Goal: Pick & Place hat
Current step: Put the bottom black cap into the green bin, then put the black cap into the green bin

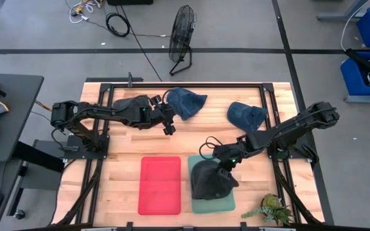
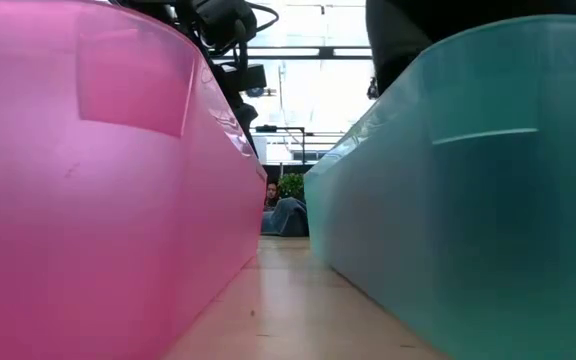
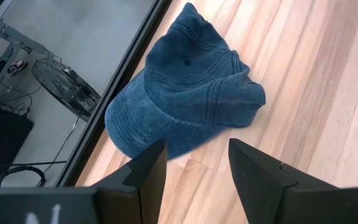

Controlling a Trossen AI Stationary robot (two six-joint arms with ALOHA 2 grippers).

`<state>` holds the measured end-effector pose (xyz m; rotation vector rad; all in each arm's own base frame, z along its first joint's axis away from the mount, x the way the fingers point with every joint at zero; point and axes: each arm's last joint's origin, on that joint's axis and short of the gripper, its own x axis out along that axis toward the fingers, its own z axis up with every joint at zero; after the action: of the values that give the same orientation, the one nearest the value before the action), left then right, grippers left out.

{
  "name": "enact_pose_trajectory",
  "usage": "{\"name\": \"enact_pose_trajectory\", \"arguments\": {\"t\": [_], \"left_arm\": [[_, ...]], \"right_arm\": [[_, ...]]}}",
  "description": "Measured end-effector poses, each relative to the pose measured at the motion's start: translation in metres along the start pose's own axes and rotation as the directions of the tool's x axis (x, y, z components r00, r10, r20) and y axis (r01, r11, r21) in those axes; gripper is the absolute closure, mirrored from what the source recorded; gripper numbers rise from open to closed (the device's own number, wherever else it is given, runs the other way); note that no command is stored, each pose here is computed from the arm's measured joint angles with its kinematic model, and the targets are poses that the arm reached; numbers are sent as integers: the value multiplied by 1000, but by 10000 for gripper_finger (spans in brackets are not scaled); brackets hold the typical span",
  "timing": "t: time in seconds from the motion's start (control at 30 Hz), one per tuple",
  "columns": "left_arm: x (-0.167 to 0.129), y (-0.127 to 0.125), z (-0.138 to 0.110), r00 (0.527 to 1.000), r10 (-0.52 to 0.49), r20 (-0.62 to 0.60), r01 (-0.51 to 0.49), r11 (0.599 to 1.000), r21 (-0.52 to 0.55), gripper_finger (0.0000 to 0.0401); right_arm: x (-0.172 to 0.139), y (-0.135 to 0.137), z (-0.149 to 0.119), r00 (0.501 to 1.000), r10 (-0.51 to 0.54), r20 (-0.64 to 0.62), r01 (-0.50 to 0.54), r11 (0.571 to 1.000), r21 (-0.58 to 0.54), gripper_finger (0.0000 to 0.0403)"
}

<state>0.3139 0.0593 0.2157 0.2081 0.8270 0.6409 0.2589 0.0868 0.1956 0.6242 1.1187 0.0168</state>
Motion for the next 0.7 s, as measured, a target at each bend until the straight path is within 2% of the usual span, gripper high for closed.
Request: {"name": "enact_pose_trajectory", "arguments": {"t": [0.2,0.33,0.5,0.7], "left_arm": [[0,0,0,1000,-1,0,1,1000,1,224],[0,0,-1,1000,0,-5,1,999,36,224],[-2,1,-3,1000,-1,-27,3,998,55,224],[-17,10,-8,997,-1,-78,6,997,75,224]], "right_arm": [[-1,-1,2,1000,-15,27,15,1000,-14,291],[-6,6,7,999,44,17,-43,996,-80,257],[-20,23,21,992,118,40,-106,966,-237,236],[-48,38,33,998,69,0,-63,913,-404,233]]}}
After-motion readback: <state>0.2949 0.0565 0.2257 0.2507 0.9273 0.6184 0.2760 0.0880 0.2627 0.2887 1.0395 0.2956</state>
